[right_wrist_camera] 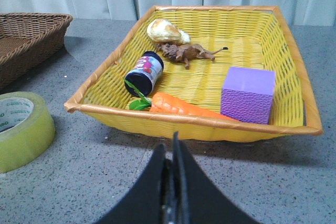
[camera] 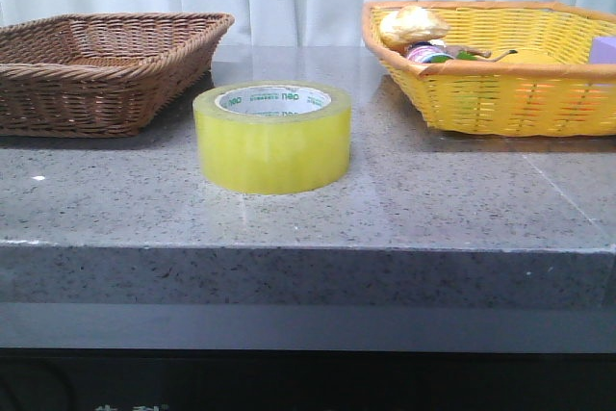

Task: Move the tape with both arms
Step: 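Open the right gripper and withdraw it upward, then lower the left gripper onto the tape roll and grasp its rim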

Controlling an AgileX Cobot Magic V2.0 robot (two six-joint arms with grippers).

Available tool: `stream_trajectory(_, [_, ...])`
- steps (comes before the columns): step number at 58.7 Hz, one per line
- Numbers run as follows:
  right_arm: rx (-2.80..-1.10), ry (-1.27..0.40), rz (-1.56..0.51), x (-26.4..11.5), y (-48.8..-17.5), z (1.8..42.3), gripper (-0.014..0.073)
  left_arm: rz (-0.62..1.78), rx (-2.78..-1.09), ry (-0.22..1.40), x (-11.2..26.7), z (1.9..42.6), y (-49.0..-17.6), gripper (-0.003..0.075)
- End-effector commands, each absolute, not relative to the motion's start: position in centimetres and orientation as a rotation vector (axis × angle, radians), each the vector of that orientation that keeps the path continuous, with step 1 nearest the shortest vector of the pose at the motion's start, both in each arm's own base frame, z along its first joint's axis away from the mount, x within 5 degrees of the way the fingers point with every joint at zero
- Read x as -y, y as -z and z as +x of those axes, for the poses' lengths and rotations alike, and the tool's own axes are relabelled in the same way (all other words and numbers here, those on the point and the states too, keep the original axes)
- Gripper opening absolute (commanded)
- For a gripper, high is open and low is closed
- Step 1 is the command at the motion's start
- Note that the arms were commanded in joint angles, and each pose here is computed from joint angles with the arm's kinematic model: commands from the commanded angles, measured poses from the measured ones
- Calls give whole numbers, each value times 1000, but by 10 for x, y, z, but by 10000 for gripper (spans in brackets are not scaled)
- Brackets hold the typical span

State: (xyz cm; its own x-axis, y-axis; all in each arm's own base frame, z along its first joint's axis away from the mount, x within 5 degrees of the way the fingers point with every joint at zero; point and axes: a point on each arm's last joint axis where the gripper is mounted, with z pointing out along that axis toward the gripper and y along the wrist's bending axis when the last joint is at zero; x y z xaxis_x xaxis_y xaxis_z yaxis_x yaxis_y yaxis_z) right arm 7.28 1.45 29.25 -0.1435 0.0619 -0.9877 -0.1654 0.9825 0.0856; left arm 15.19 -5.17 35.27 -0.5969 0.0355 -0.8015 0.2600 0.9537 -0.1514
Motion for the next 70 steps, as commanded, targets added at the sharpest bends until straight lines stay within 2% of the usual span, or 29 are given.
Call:
stream_trajectory(1, [-1602,-181,-52,-12,-308,73,-120,264,-2212,406,74,170,-363,586])
stream_trajectory(21, [-1602,-181,-52,-12,-308,73,-120,383,-2406,582,148,228,-336,586])
stream_trajectory(45, [-1600,-181,-51,-12,-308,73,-120,368,-2499,629,191,279,-305,586])
stream_trajectory(62, [-1600,-181,-51,-12,-308,73,-120,367,-2501,632,204,297,-299,584])
stream_trajectory(65, [-1600,-181,-51,-12,-308,73,-120,367,-2501,632,204,298,-299,564])
stream_trajectory(70, [-1599,-181,-51,-12,-308,73,-120,367,-2501,632,204,298,-299,484])
